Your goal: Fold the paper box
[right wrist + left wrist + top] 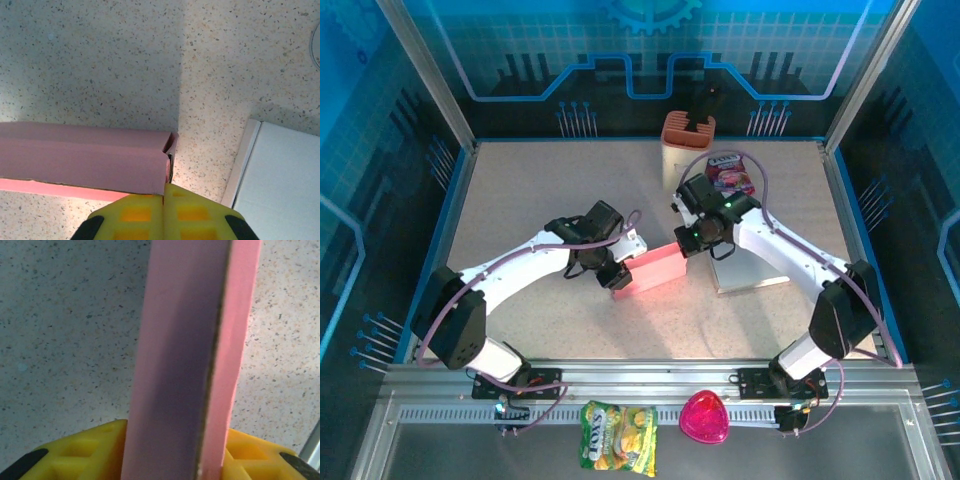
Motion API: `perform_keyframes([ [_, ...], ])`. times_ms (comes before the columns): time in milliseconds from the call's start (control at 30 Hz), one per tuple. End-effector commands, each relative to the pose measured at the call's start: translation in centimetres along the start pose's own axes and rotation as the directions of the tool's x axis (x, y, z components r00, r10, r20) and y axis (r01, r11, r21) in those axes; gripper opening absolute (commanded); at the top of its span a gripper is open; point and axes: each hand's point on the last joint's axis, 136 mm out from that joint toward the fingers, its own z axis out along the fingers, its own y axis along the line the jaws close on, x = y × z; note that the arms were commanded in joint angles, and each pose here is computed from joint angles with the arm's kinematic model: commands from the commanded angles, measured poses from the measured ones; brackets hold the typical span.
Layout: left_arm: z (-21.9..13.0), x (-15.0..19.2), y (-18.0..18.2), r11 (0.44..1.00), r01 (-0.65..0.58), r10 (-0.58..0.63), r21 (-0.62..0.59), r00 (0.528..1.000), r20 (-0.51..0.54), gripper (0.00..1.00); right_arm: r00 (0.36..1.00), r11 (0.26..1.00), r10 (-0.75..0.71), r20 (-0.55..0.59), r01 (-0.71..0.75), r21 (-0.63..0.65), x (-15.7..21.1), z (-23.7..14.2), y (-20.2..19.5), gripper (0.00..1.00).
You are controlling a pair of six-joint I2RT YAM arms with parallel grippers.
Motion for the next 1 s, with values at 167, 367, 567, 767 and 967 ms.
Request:
perform_keyframes([
  [167,-2.5,-1.6,0.7,0.994,0.093,-0.086,-0.056,0.990,0.116,0.53,0.999,0.998,0.037,0.008,-0.037,0.050,1.0,-0.5,-0.5,0.00],
  [367,-4.5,-2.0,0.1,0.982,0.187,-0.174,-0.040,0.962,0.211,0.60,0.998,0.995,0.067,0.015,-0.068,0.067,0.8,-0.6,-0.2,0.00],
  [567,-6.3,-1.5,0.6,0.946,0.320,-0.291,-0.055,0.912,0.290,0.60,0.996,0.992,0.090,0.015,-0.092,0.089,0.8,-0.5,0.0,0.00],
  [767,-9.0,0.5,2.2,0.840,0.542,-0.512,-0.027,0.808,0.292,0.43,0.994,0.989,0.111,0.002,-0.111,0.100,0.8,-0.4,0.2,0.00],
  [967,-9.0,2.3,1.0,0.767,0.637,-0.641,0.077,0.754,0.146,0.35,0.994,0.989,0.108,-0.006,-0.107,0.099,0.7,-0.3,0.5,0.00],
])
